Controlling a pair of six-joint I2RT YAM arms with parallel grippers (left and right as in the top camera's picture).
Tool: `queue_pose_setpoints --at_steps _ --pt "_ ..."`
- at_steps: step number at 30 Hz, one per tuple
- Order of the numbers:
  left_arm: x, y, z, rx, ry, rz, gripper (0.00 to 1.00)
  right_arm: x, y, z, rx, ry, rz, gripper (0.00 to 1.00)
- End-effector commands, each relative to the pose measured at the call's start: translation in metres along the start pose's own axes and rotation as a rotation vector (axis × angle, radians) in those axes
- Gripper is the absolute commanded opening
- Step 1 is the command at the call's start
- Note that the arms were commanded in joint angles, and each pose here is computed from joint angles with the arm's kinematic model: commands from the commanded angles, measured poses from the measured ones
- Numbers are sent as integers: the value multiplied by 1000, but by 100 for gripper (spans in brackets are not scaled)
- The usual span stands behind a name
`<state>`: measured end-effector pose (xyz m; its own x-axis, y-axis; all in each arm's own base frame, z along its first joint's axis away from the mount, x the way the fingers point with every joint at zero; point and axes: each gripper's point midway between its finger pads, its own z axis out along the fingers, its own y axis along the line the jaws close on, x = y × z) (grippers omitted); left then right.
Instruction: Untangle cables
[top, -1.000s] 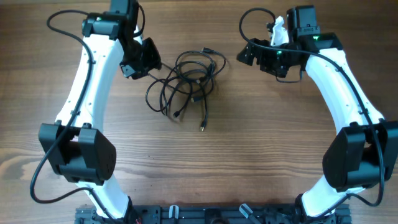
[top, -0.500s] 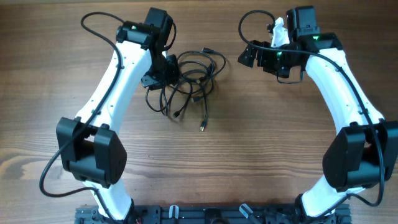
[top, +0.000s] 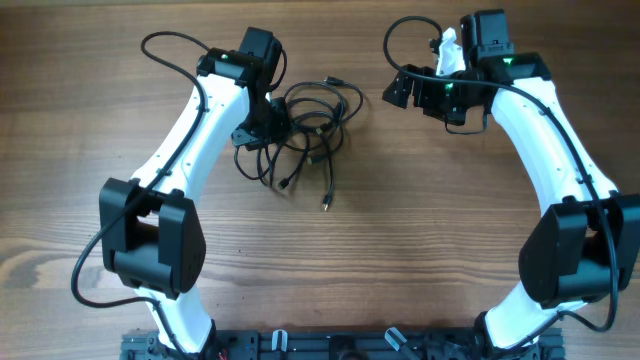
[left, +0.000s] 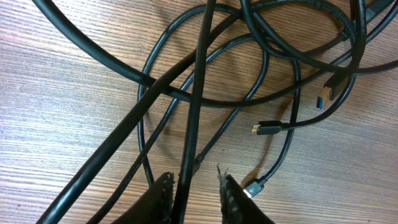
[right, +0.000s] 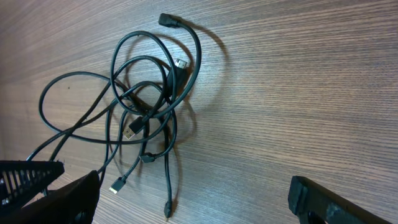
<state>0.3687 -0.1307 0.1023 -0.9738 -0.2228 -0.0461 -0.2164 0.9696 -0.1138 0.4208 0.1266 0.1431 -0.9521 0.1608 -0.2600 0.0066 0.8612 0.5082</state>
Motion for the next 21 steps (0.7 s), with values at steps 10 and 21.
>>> queue_pose_setpoints --at_steps 10,21 --pt "3 -2 28 -42 42 25 15 -4 -3 1 18 -7 -22 99" --pt "-44 -69 -139 323 -356 107 4 -5 -2 1 17 -11 -24 99"
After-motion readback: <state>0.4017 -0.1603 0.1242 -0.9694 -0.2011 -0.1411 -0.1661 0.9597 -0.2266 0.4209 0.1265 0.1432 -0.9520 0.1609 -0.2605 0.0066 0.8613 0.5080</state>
